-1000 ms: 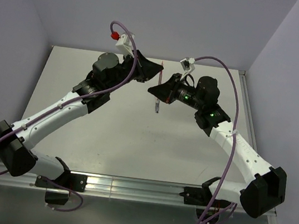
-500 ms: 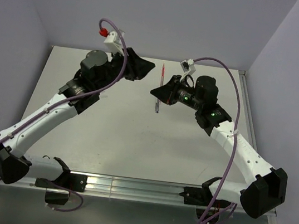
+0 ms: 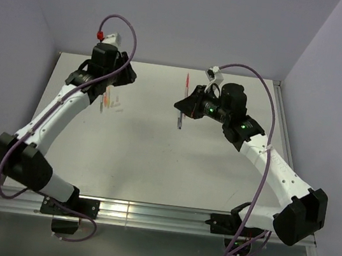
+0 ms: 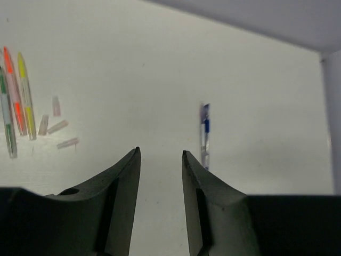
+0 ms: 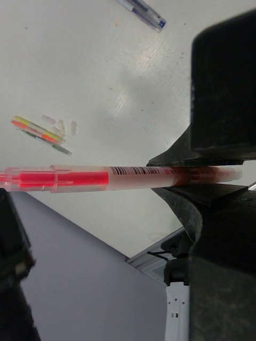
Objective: Insert the pens into the pen caps
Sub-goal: Insert the pen cap onto the pen.
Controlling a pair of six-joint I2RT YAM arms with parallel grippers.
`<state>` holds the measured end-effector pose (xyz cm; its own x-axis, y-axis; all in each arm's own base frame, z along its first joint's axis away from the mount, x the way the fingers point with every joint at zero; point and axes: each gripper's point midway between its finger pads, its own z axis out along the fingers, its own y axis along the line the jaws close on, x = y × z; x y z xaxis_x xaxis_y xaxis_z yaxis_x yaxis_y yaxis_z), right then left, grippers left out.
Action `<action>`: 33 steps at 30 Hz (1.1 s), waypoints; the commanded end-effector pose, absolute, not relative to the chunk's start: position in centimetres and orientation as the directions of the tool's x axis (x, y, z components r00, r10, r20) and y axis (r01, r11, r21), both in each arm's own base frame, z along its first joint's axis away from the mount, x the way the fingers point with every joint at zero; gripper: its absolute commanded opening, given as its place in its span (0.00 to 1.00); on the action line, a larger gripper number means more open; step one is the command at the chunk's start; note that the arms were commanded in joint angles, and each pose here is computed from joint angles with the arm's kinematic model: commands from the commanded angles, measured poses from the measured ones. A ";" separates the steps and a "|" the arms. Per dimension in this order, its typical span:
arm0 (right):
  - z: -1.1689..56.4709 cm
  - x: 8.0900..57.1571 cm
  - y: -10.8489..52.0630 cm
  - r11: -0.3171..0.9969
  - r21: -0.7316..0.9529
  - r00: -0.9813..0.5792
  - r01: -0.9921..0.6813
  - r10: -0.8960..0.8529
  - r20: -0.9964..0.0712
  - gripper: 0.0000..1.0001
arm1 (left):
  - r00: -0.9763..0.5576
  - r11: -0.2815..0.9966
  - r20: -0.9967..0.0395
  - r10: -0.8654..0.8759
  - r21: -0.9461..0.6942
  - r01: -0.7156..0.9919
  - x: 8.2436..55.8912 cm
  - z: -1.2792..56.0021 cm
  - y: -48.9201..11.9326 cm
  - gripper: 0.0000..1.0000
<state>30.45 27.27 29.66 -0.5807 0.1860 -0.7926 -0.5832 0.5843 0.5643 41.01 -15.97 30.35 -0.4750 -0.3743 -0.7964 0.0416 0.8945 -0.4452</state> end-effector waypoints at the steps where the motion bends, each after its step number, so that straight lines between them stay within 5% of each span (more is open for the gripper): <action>1: 31.0 31.1 27.4 0.590 0.542 -0.554 -0.599 0.184 -0.812 0.00 | -0.596 0.941 -0.750 -0.289 -0.338 -0.031 41.3 24.3 -14.7 0.41; 8: 30.7 31.1 27.5 0.590 0.545 -0.564 -0.596 0.175 -0.807 0.00 | -0.721 0.964 -0.647 -0.249 -0.237 -0.121 43.2 16.4 -13.5 0.39; 12: 30.6 31.1 27.5 0.592 0.544 -0.566 -0.594 0.173 -0.806 0.00 | -0.727 0.929 -0.581 -0.366 -0.275 -0.249 43.8 13.3 -12.6 0.39; 20: 30.9 31.1 27.3 0.599 0.537 -0.556 -0.594 0.177 -0.812 0.00 | -0.494 0.675 -0.465 -0.735 -0.431 -0.598 44.6 10.2 -11.5 0.39; 33: 31.2 31.1 27.1 0.605 0.527 -0.543 -0.596 0.180 -0.820 0.00 | -0.262 0.411 -0.375 -0.889 -0.404 -0.817 45.8 7.6 -10.5 0.35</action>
